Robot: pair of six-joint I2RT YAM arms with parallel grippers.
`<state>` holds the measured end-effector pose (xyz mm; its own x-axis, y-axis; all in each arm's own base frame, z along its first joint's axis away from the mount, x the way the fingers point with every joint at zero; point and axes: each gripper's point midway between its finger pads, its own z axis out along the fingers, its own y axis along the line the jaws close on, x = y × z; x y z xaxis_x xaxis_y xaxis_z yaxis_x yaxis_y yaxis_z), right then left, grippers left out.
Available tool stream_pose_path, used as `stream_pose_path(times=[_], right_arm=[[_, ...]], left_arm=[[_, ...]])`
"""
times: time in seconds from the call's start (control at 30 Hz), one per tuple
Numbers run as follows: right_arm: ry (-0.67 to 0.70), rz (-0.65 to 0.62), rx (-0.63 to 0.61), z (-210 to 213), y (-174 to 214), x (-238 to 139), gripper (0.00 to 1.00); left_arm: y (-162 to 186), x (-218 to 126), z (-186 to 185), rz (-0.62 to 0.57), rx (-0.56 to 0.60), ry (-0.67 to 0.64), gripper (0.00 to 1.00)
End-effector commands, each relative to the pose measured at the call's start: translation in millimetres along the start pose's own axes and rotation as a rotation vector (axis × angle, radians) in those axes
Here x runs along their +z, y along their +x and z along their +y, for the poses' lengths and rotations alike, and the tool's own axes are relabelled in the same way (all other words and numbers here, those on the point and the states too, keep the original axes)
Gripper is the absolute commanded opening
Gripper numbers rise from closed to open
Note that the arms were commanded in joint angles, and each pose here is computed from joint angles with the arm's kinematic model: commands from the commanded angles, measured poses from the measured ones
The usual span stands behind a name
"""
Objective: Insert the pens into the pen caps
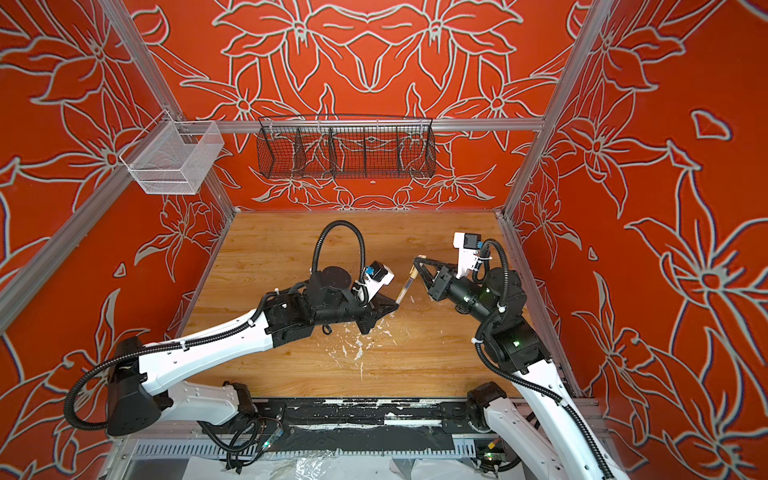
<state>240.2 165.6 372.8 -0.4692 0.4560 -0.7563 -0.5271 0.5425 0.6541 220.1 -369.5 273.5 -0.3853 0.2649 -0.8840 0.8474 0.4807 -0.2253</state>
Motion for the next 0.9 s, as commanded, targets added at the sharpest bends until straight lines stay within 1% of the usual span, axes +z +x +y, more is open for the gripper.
stream_pose_path(times=[0.0,0.07,0.17,0.37,0.53,0.73,0.87], right_arm=[[-0.053,-0.084,-0.049,24.7,-26.4,-7.4,0.0],[-0.065,-0.078,-0.054,28.2,-28.4,-5.3,0.0],[-0.078,-0.029,-0.049,30.1,-22.3,-1.4,0.0],[-0.038,0.03,-0.037,15.4,-3.5,-1.1,0.0],[-0.018,0.018,-0.031,7.7,0.2,-1.9,0.0],[-0.044,0.014,-0.015,6.8,2.0,3.6,0.0],[-0.048,-0.019,-0.02,5.6,-2.2,4.2,0.0]], left_arm=[[-12.6,-4.3,2.2,-0.037,0.001,-0.015,0.0],[-12.5,-3.6,2.1,-0.037,0.0,-0.014,0.0],[-13.5,-4.3,2.5,-0.041,0.002,-0.017,0.0],[-14.7,-5.3,3.4,-0.046,0.004,-0.024,0.0],[-15.3,-5.4,2.8,-0.045,0.004,-0.021,0.0],[-16.0,-5.3,2.6,-0.044,0.004,-0.021,0.0],[-16.0,-5.0,1.6,-0.046,0.002,-0.014,0.0]])
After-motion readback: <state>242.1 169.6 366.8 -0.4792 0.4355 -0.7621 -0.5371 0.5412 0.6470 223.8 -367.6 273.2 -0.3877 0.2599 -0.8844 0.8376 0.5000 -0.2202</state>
